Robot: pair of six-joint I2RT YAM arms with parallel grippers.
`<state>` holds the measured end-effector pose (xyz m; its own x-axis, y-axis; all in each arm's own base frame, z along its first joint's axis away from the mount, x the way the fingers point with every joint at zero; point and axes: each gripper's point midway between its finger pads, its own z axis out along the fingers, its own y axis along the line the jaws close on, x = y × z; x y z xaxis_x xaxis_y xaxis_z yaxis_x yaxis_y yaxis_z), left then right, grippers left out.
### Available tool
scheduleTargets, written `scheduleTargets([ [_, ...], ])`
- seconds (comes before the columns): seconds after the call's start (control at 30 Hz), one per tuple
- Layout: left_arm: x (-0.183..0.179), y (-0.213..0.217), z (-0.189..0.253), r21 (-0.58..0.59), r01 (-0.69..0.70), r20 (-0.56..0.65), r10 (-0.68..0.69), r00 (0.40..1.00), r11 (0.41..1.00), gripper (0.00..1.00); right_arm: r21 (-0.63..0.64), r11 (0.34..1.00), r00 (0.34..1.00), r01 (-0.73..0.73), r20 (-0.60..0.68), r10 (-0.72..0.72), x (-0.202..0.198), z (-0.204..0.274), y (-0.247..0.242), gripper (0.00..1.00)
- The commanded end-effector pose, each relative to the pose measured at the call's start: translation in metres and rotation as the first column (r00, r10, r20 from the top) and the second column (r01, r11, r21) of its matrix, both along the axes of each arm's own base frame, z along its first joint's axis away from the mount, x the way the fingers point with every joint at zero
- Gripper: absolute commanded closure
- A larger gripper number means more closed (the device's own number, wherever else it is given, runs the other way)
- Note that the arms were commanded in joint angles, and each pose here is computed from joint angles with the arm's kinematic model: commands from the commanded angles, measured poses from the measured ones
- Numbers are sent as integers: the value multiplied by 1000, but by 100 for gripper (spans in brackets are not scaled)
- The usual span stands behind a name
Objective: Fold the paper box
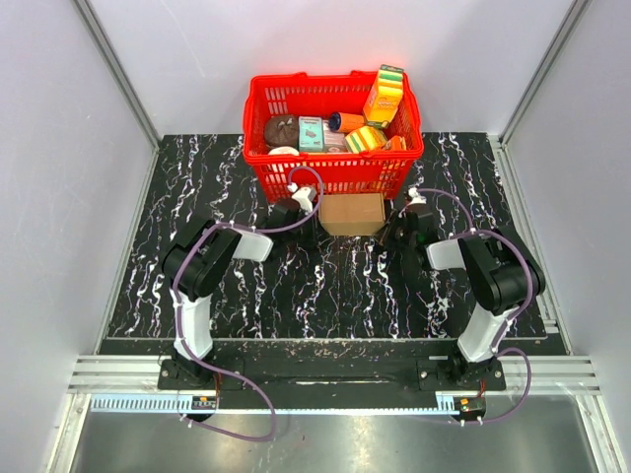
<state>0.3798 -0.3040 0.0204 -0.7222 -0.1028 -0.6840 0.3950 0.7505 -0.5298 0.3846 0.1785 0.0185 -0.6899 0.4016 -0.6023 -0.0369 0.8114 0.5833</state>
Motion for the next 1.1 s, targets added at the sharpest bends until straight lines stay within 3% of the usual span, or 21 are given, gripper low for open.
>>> scheduleTargets([
  [0.0,20,9,-4,50,-55,38,54,998,997,100,-54,998,999,33,45,-30,18,3,-9,100],
  [1.07,42,39,6,99,-289,115,277,954,952,98,-61,995,977,82,204,-68,47,9,-12,94],
])
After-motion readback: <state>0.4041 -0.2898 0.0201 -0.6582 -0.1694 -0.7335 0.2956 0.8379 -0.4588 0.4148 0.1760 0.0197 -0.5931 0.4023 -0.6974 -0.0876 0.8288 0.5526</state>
